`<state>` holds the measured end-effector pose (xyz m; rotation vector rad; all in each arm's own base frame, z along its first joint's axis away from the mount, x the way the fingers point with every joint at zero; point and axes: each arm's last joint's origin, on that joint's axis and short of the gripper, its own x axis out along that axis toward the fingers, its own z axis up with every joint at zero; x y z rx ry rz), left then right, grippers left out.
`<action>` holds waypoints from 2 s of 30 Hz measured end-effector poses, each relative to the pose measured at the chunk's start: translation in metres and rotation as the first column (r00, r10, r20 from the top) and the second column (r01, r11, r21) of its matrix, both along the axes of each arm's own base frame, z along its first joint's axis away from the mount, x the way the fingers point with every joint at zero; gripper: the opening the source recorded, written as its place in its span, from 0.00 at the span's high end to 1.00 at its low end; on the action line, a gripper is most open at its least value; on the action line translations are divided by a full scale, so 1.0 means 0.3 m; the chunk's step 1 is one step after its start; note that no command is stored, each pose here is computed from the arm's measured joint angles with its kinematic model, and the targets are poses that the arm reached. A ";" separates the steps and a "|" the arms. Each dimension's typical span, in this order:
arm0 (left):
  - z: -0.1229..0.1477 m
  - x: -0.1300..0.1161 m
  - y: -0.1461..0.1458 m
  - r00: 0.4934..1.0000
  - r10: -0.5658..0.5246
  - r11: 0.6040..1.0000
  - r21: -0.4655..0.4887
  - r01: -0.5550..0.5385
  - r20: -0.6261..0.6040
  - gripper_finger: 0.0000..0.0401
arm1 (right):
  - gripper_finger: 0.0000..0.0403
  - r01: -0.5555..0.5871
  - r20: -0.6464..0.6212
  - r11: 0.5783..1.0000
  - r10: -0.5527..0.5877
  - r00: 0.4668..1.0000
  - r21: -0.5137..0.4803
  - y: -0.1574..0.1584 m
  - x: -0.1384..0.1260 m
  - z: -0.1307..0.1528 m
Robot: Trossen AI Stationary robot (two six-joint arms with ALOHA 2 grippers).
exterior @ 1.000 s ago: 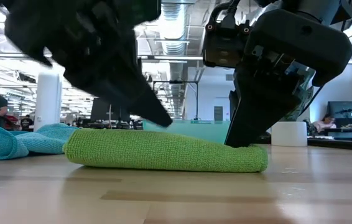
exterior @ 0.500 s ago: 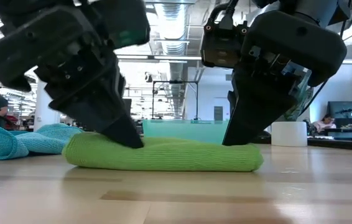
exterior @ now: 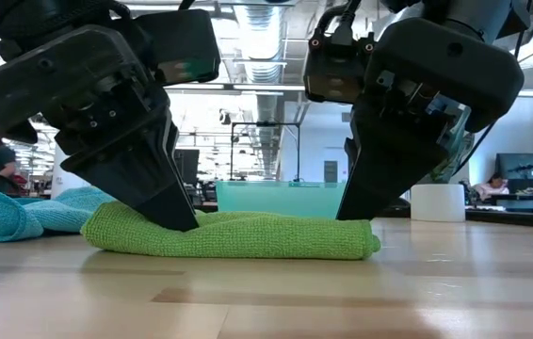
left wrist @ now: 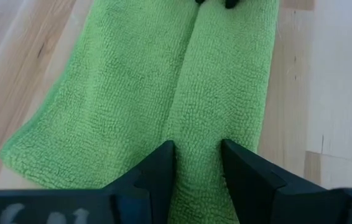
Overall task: Roll microfiber towels into tight, uniform cylinder then place into a basket
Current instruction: Roll the green microfiber cloth
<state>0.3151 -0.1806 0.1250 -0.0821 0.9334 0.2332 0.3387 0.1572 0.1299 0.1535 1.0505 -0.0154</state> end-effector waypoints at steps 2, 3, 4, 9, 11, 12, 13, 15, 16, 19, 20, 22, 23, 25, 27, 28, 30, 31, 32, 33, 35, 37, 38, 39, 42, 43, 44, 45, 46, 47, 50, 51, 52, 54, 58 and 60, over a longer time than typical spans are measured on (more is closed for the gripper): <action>0.000 0.000 0.000 1.000 0.002 1.000 -0.001 -0.002 0.000 0.68 | 0.73 -0.003 0.003 1.000 0.003 1.000 0.000 0.000 0.001 0.000; 0.000 0.000 0.000 1.000 0.002 1.000 -0.001 -0.002 0.001 0.68 | 0.73 -0.006 0.004 1.000 0.006 1.000 -0.001 0.001 0.001 0.001; 0.000 0.000 0.000 1.000 0.002 1.000 -0.001 -0.002 0.001 0.68 | 0.73 -0.008 0.005 1.000 0.008 1.000 -0.003 0.001 0.001 0.001; -0.001 0.000 0.000 1.000 0.003 1.000 -0.001 -0.003 0.000 0.68 | 0.73 -0.022 0.006 1.000 0.022 1.000 -0.011 0.001 0.001 0.001; -0.001 0.000 0.001 1.000 0.004 1.000 -0.001 -0.004 0.000 0.68 | 0.73 -0.023 0.007 1.000 0.023 1.000 -0.011 0.002 0.001 0.001; -0.001 0.000 0.001 1.000 0.004 1.000 -0.001 -0.004 0.000 0.68 | 0.73 -0.024 0.007 1.000 0.024 1.000 -0.012 0.003 0.000 0.001; -0.002 0.001 0.001 1.000 0.004 1.000 -0.001 -0.004 0.000 0.68 | 0.73 -0.024 0.008 1.000 0.024 1.000 -0.013 0.003 0.000 0.001; -0.002 0.000 0.001 1.000 0.011 1.000 -0.005 -0.011 0.001 0.68 | 0.73 -0.025 0.009 1.000 0.025 1.000 -0.015 0.004 0.000 0.001; -0.002 0.000 0.001 1.000 0.016 1.000 -0.008 -0.015 0.002 0.68 | 0.73 -0.025 0.009 1.000 0.025 1.000 -0.015 0.004 0.000 0.001; -0.003 0.000 0.001 1.000 0.025 1.000 -0.014 -0.025 0.004 0.68 | 0.73 -0.032 0.004 0.999 0.032 0.999 -0.022 0.004 -0.001 0.000; -0.003 0.000 0.001 1.000 0.026 1.000 -0.015 -0.026 0.004 0.68 | 0.73 -0.037 0.002 0.999 0.037 0.999 -0.026 0.003 -0.002 0.000; -0.003 0.000 0.001 1.000 0.028 0.999 -0.016 -0.027 0.004 0.68 | 0.73 -0.049 -0.006 0.998 0.049 0.999 -0.035 0.005 -0.006 -0.002; -0.003 0.000 0.001 0.999 0.034 0.999 -0.020 -0.034 0.005 0.68 | 0.73 -0.052 -0.010 0.998 0.052 0.999 -0.039 0.006 -0.008 -0.002; -0.003 0.000 0.002 0.999 0.047 0.998 -0.029 -0.047 0.007 0.68 | 0.73 -0.062 -0.020 0.997 0.061 0.998 -0.048 0.009 -0.013 -0.004; -0.003 0.000 0.002 0.999 0.049 0.998 -0.031 -0.049 0.007 0.68 | 0.73 -0.069 -0.036 0.996 0.067 0.997 -0.055 0.014 -0.022 0.001; -0.003 0.000 0.002 0.999 0.049 0.998 -0.031 -0.049 0.008 0.68 | 0.73 -0.075 -0.051 0.995 0.072 0.996 -0.061 0.016 -0.033 0.008; -0.004 0.000 0.002 0.998 0.058 0.998 -0.036 -0.057 0.008 0.68 | 0.73 -0.089 -0.069 0.994 0.084 0.994 -0.064 0.024 -0.054 0.027; -0.004 0.000 0.002 0.998 0.062 0.997 -0.039 -0.062 0.009 0.68 | 0.73 -0.086 -0.073 0.994 0.082 0.994 -0.062 0.030 -0.065 0.040; -0.004 0.000 0.002 0.998 0.067 0.997 -0.042 -0.066 0.010 0.68 | 0.73 -0.076 -0.069 0.995 0.072 0.995 -0.061 0.039 -0.078 0.058; -0.004 0.000 0.002 0.997 0.071 0.997 -0.043 -0.070 0.011 0.68 | 0.73 -0.068 -0.055 0.996 0.065 0.996 -0.061 0.050 -0.089 0.075; -0.004 0.000 0.003 0.997 0.078 0.996 -0.045 -0.078 0.013 0.68 | 0.73 -0.072 -0.031 0.993 0.069 0.997 -0.098 0.081 -0.121 0.103; -0.004 0.001 0.005 0.996 0.082 0.996 -0.042 -0.082 0.015 0.68 | 0.73 -0.083 0.006 0.983 0.085 0.996 -0.166 0.123 -0.155 0.116; -0.004 0.002 0.006 0.996 0.084 0.996 -0.041 -0.083 0.017 0.68 | 0.73 -0.083 0.033 0.973 0.092 0.995 -0.214 0.146 -0.173 0.119; -0.005 0.003 0.007 0.996 0.086 0.995 -0.041 -0.086 0.017 0.68 | 0.73 -0.076 0.065 0.960 0.097 0.993 -0.269 0.167 -0.190 0.121; -0.005 0.006 0.013 0.995 0.096 0.994 -0.045 -0.096 0.018 0.68 | 0.73 -0.040 0.170 0.895 0.128 0.977 -0.445 0.228 -0.236 0.117; -0.005 0.007 0.014 0.995 0.098 0.994 -0.045 -0.097 0.018 0.68 | 0.73 -0.033 0.185 0.868 0.143 0.972 -0.495 0.241 -0.245 0.107; -0.005 0.009 0.017 0.995 0.101 0.994 -0.045 -0.100 0.018 0.68 | 0.73 -0.045 0.177 0.837 0.167 0.970 -0.545 0.249 -0.254 0.092; -0.005 0.010 0.020 0.994 0.104 0.994 -0.045 -0.103 0.018 0.68 | 0.73 -0.067 0.162 0.812 0.195 0.967 -0.579 0.255 -0.257 0.081; -0.004 0.012 0.023 0.994 0.108 0.993 -0.043 -0.107 0.019 0.68 | 0.73 -0.092 0.149 0.794 0.225 0.963 -0.601 0.260 -0.256 0.074; -0.004 0.014 0.027 0.994 0.111 0.993 -0.043 -0.110 0.020 0.68 | 0.73 -0.115 0.136 0.779 0.249 0.959 -0.617 0.262 -0.254 0.071; -0.005 0.019 0.038 0.992 0.121 0.992 -0.042 -0.120 0.019 0.68 | 0.72 -0.151 0.120 0.786 0.276 0.954 -0.600 0.258 -0.229 0.058; -0.004 0.022 0.042 0.992 0.125 0.991 -0.043 -0.124 0.019 0.68 | 0.72 -0.167 0.108 0.790 0.282 0.953 -0.590 0.251 -0.221 0.057; -0.005 0.023 0.045 0.992 0.128 0.991 -0.043 -0.127 0.019 0.68 | 0.72 -0.174 0.108 0.806 0.281 0.954 -0.566 0.246 -0.211 0.057; -0.004 0.026 0.051 0.991 0.133 0.990 -0.043 -0.132 0.019 0.68 | 0.72 -0.197 0.090 0.824 0.286 0.954 -0.531 0.229 -0.191 0.055; -0.005 0.029 0.056 0.991 0.134 0.990 -0.052 -0.133 0.013 0.68 | 0.70 -0.254 0.070 0.826 0.332 0.941 -0.502 0.204 -0.156 0.057; -0.005 0.029 0.056 0.991 0.133 0.990 -0.053 -0.132 0.012 0.68 | 0.67 -0.286 0.063 0.818 0.364 0.929 -0.498 0.194 -0.141 0.059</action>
